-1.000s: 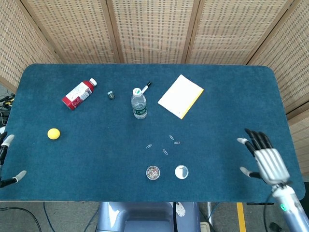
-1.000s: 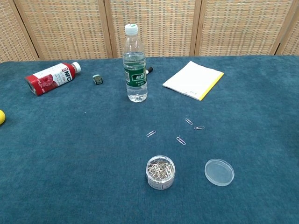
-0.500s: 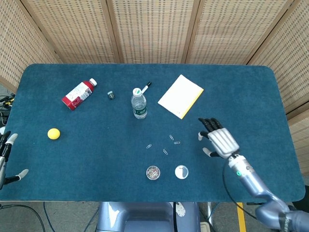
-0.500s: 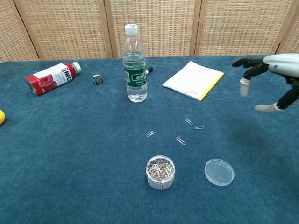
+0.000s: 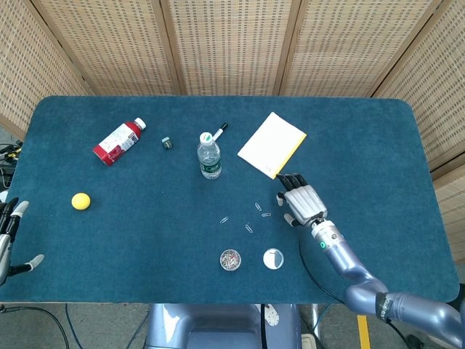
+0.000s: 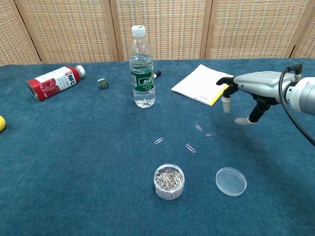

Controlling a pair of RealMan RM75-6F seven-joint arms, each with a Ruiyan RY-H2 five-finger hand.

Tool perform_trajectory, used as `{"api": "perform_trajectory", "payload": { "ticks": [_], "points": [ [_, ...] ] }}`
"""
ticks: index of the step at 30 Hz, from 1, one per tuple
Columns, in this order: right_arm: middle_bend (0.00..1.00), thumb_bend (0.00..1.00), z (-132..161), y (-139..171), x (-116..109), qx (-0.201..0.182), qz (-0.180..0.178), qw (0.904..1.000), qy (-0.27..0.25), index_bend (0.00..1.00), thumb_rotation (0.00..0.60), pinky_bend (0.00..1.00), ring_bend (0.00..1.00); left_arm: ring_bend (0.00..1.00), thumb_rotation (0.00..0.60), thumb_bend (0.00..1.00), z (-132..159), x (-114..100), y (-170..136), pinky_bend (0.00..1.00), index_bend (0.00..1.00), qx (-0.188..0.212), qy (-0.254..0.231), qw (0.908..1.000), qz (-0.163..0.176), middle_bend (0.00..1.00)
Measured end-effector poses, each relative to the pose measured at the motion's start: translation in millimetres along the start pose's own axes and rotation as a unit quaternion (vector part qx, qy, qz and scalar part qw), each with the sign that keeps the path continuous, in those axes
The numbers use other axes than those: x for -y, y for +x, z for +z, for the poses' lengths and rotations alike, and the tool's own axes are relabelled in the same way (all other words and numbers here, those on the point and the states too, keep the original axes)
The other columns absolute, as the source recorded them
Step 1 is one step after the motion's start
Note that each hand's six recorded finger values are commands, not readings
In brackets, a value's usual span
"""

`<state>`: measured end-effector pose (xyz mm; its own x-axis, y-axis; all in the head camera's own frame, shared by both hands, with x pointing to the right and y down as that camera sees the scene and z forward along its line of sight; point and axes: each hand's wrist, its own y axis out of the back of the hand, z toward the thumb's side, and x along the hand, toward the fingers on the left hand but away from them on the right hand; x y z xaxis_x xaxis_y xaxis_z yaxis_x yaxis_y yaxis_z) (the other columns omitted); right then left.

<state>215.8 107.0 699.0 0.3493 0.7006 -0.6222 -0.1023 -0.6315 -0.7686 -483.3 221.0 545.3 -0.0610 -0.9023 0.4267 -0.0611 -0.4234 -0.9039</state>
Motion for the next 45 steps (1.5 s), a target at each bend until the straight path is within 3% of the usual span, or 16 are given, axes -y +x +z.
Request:
{"api": "perform_trajectory", "payload": {
  "ticks": [16, 31, 45],
  "points": [
    [0.00, 0.36, 39, -23, 16, -0.001, 0.010, 0.9998, -0.018, 0.49, 0.600, 0.00, 0.00, 0.00, 0.600, 0.00, -2, -1, 1, 0.00, 0.00, -0.002, -0.005, 1.0000, -0.001, 0.00],
    [0.00, 0.36, 54, -38, 37, 0.018, 0.037, 0.9991, 0.007, 0.49, 0.600, 0.00, 0.00, 0.00, 0.600, 0.00, -10, -1, 3, 0.00, 0.00, -0.009, -0.007, 0.9999, -0.005, 0.00],
    [0.00, 0.36, 51, -43, 45, 0.029, 0.038, 0.9982, 0.037, 0.49, 0.600, 0.00, 0.00, 0.00, 0.600, 0.00, -9, 1, 4, 0.00, 0.00, -0.007, -0.008, 0.9999, -0.013, 0.00]
  ]
}}
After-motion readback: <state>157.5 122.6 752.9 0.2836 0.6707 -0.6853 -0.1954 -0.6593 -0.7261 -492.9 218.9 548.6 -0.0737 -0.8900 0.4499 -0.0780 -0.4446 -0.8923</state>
